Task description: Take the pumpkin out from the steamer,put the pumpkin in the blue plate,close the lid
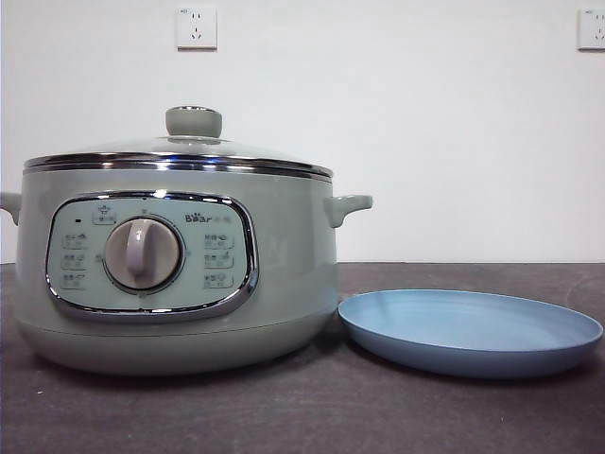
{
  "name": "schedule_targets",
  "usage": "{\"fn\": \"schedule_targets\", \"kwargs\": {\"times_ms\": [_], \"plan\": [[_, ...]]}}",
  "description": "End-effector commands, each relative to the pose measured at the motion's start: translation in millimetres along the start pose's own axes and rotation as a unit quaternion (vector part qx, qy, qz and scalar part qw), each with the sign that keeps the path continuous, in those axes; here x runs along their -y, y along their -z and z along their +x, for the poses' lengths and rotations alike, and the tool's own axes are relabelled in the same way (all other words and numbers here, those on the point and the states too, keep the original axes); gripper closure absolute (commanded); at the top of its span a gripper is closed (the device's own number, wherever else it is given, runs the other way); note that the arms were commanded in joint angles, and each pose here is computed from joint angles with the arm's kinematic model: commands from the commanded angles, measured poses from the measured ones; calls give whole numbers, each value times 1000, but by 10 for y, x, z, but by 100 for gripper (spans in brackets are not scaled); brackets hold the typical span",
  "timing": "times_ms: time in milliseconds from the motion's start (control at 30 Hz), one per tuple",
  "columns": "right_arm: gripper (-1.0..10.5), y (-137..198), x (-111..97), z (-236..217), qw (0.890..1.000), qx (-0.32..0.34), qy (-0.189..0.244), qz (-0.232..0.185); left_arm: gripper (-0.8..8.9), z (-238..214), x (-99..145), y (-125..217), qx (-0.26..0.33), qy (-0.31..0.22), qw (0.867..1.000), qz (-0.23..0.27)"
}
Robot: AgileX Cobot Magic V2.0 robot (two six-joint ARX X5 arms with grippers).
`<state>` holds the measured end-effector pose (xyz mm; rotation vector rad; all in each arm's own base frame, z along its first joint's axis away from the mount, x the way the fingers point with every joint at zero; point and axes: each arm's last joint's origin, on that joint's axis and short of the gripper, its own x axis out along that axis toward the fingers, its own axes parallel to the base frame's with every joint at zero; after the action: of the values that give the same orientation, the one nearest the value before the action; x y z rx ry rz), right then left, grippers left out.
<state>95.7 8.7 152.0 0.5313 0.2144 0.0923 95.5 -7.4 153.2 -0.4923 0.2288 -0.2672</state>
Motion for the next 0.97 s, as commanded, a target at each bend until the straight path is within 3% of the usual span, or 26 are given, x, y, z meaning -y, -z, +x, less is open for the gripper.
{"fn": "schedule_targets", "kwargs": {"times_ms": [33,200,433,967], "plan": [[963,32,14,10,1000,-9,-3,27,821,7,-13,22,-4,5,1000,-16],[963,-47,-59,-30,999,-24,-34,26,822,-60,85,-127,6,5,1000,-10],[963,-346,-246,-156,999,-10,-42,14,822,-241,293,-431,32,-11,999,26],[963,-1234,-785,-282,992,-4,-48,-114,822,-234,650,-1121,11,-4,995,98]]}}
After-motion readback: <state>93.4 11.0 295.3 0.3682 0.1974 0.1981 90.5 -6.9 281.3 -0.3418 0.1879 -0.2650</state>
